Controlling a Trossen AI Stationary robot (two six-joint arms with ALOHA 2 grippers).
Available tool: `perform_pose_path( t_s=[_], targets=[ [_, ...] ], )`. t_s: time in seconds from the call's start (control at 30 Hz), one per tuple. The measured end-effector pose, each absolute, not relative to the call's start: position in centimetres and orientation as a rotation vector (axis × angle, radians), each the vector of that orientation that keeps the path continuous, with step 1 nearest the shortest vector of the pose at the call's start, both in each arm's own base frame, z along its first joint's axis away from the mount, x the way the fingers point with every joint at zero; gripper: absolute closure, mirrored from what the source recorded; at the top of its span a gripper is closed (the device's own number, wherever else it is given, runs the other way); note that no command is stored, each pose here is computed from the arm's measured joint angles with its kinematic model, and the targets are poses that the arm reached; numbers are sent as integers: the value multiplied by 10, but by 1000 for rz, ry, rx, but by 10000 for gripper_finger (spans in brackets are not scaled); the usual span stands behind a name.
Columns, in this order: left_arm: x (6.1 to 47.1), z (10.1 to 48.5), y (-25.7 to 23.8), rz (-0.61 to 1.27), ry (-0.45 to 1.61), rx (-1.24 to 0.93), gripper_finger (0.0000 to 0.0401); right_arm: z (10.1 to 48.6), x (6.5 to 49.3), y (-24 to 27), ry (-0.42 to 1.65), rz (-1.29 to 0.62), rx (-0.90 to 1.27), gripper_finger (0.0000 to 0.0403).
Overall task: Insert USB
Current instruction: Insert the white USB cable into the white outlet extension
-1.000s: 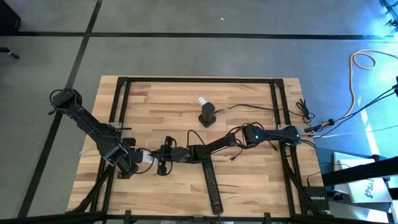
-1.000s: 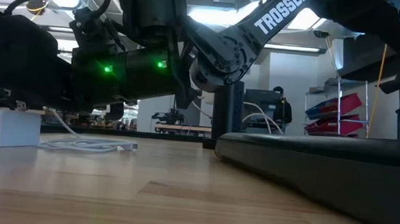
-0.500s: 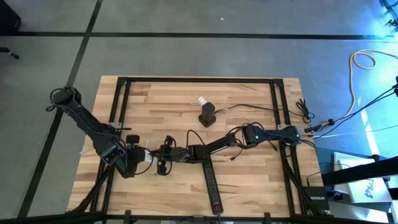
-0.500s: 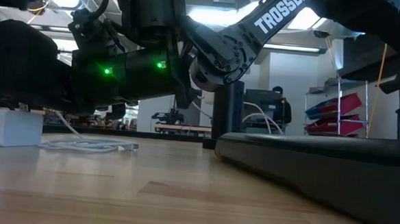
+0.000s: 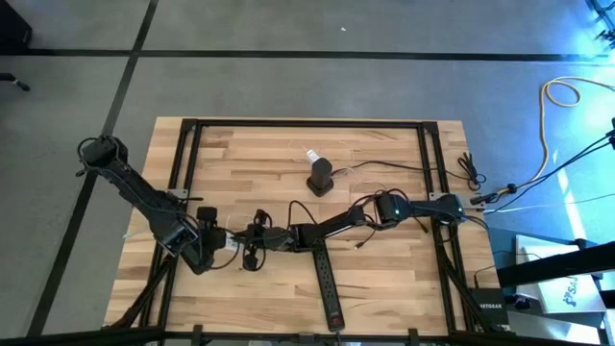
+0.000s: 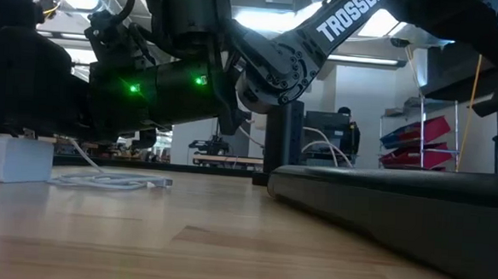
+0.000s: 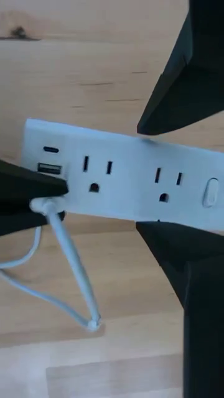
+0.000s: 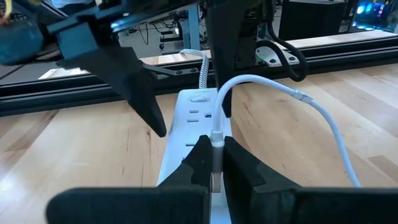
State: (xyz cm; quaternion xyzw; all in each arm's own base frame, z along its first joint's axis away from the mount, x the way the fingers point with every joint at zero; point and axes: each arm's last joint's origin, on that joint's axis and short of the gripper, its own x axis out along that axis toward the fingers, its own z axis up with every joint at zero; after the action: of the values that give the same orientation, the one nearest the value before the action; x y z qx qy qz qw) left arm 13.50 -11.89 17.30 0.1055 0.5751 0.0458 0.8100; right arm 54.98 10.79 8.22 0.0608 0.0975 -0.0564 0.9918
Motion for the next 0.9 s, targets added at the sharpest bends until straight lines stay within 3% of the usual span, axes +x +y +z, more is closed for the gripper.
perform_pose_path(
  t_s=[0.23,0.57,0.9],
  targets=[
    [146,165,-118,69,1289,193,138,82,550,108,197,-101,120,403],
    [157,163,-110,53,1307,150,160,83,550,110,196,-59,103,400],
    [160,164,-111,151,1233,75,164,82,550,108,195,-117,94,398]
  ],
)
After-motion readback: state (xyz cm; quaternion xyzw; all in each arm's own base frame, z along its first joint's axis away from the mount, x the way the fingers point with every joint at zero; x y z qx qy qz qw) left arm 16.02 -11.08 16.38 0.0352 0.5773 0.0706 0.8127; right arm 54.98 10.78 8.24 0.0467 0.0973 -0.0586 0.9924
